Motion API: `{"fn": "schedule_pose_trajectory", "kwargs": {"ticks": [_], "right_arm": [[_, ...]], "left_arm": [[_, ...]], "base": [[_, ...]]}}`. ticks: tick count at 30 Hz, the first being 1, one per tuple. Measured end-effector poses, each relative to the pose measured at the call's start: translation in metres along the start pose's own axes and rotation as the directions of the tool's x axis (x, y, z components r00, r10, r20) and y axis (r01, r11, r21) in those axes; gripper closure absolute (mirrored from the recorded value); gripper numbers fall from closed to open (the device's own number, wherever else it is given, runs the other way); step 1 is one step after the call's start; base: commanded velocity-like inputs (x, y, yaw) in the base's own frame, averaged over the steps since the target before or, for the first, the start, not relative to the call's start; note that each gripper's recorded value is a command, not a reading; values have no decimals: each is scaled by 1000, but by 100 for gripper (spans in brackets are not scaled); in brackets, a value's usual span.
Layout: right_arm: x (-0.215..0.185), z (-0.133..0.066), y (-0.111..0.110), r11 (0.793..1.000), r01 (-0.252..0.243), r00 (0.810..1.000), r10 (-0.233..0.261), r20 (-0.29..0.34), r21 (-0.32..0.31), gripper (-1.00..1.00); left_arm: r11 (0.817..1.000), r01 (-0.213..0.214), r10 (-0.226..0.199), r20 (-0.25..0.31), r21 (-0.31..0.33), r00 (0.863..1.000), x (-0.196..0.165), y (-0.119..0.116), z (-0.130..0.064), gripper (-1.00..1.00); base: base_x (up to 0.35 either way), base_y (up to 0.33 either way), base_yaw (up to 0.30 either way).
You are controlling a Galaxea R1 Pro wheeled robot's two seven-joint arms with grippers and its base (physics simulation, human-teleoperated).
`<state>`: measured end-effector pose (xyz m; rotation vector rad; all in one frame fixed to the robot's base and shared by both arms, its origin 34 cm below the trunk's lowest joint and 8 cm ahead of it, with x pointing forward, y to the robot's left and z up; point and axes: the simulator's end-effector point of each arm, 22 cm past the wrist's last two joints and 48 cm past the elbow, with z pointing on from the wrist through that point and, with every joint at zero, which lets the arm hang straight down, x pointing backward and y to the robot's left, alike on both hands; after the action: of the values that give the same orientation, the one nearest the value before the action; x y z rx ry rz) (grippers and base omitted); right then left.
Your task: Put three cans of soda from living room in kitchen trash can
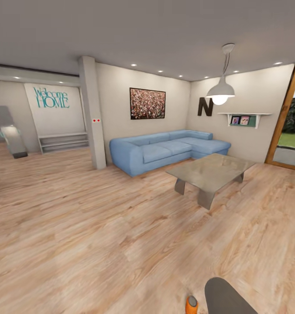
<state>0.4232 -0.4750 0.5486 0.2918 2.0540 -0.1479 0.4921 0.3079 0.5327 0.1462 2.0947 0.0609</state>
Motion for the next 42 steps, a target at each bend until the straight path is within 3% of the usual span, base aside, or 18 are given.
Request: {"fn": "schedule_pose_trajectory", "kwargs": {"ticks": [26,42], "right_arm": [[-2,0,-1,1000,-5,1000,5,6,4,100],[-3,1,1,1000,-2,1000,2,8,-1,100]], "left_arm": [[1000,1,-1,4,1,1000,-2,-1,0,-100],[1000,-5,5,3,7,1000,-1,-3,0,-100]], "base": [[147,-43,-212],[9,-146,-31]]}}
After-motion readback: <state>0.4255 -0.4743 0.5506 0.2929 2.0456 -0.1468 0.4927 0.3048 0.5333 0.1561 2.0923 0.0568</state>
